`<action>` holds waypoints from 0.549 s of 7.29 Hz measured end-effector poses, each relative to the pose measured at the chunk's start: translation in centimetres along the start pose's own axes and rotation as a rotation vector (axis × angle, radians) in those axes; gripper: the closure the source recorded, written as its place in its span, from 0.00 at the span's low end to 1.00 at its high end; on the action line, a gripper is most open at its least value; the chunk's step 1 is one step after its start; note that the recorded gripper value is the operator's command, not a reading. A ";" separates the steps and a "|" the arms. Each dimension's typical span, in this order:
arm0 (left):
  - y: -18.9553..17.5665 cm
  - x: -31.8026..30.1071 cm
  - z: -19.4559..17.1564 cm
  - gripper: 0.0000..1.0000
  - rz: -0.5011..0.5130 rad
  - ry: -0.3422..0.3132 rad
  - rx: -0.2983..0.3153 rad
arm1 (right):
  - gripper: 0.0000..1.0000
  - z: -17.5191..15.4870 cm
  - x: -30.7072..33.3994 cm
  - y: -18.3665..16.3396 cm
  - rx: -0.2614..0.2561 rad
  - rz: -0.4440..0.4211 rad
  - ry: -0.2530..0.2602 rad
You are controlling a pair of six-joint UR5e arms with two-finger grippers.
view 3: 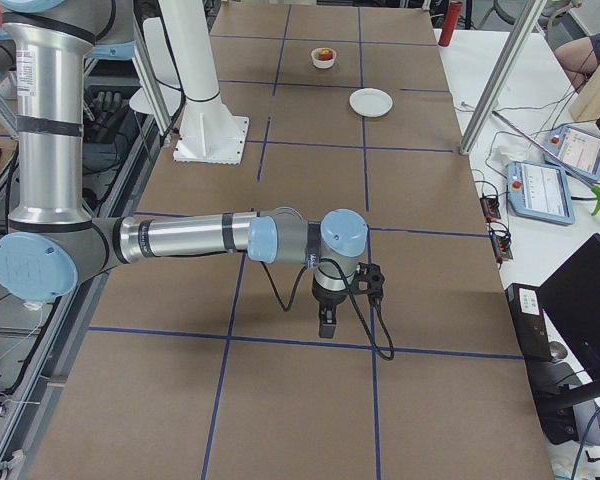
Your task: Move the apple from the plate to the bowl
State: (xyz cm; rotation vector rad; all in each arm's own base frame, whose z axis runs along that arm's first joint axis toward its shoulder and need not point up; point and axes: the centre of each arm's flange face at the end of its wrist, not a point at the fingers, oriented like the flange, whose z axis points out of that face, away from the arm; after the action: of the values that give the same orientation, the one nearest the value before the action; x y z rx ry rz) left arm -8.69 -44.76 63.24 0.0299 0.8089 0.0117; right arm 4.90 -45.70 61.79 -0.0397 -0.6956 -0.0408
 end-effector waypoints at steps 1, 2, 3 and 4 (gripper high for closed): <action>0.0 0.5 -0.4 0.00 -0.014 0.001 -0.015 | 0.00 0.0 0.0 0.0 0.000 0.000 0.000; 0.0 0.6 -0.4 0.00 -0.023 0.001 -0.027 | 0.00 0.0 0.0 0.0 0.000 0.000 0.000; 0.1 0.6 -0.3 0.00 -0.028 -0.001 -0.035 | 0.00 0.0 0.0 0.0 0.000 0.000 0.000; 0.0 0.4 -0.3 0.00 -0.028 -0.009 -0.037 | 0.00 0.0 0.0 0.0 0.000 0.000 0.000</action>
State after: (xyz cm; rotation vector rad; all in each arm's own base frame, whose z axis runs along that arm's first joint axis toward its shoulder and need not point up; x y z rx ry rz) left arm -8.59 -44.71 62.73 -0.0168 0.8001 0.0000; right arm 4.90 -45.70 61.79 -0.0397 -0.6956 -0.0408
